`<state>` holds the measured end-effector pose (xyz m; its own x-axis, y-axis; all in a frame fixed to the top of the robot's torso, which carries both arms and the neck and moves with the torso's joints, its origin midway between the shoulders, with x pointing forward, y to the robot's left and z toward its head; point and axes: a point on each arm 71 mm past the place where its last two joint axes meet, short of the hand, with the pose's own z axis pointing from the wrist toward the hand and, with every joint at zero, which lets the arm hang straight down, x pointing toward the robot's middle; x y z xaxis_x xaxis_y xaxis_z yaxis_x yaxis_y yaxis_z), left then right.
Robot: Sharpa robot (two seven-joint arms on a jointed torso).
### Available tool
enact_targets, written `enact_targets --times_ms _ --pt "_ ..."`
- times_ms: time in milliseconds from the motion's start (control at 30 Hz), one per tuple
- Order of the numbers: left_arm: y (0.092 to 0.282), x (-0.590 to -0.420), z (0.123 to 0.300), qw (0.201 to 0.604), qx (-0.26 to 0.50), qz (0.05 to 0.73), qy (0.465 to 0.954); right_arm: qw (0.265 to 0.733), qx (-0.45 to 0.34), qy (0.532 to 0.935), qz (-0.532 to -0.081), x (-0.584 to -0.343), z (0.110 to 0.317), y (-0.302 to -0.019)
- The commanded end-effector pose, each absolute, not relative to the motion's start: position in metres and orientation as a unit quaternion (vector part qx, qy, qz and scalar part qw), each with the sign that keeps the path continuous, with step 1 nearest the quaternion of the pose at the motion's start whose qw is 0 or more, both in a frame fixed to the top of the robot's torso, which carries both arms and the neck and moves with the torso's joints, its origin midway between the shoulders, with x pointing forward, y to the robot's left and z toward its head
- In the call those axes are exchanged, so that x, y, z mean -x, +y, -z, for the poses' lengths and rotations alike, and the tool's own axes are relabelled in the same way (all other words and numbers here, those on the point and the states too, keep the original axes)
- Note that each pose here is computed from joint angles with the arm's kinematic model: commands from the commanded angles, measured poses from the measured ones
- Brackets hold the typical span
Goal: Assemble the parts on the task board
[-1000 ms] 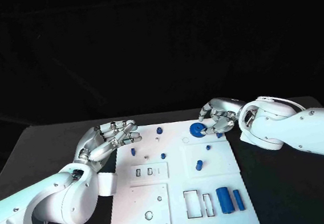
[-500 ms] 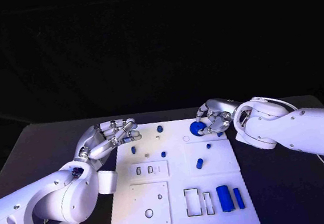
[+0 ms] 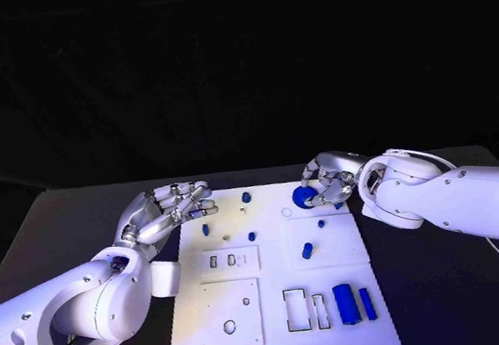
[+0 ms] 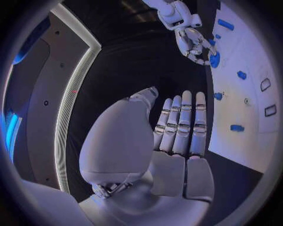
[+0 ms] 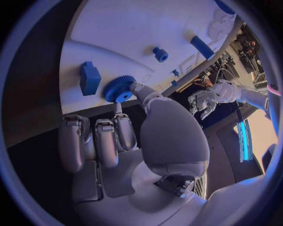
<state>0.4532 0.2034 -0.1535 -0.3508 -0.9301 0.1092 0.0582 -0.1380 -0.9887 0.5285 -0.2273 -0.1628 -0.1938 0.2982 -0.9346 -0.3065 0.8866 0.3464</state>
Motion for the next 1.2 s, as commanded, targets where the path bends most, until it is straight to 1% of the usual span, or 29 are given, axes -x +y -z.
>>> enact_targets --times_ms 33,400,800,933,1200 --pt "0.201 -0.453 0.152 0.383 0.410 0.638 0.527 0.635 0.025 0.737 -0.229 -0.528 0.166 -0.226" --pt "0.201 -0.453 0.152 0.383 0.410 0.638 0.528 0.657 0.061 0.716 -0.228 -0.522 0.165 -0.219" --pt "0.201 -0.453 0.153 0.382 0.410 0.638 0.528 0.701 0.086 0.664 -0.245 -0.511 0.155 -0.205" --pt "0.201 -0.453 0.153 0.382 0.410 0.638 0.528 0.712 0.095 0.649 -0.251 -0.506 0.150 -0.195" --pt "0.201 -0.453 0.153 0.382 0.410 0.638 0.528 0.718 0.121 0.628 -0.275 -0.497 0.144 -0.160"
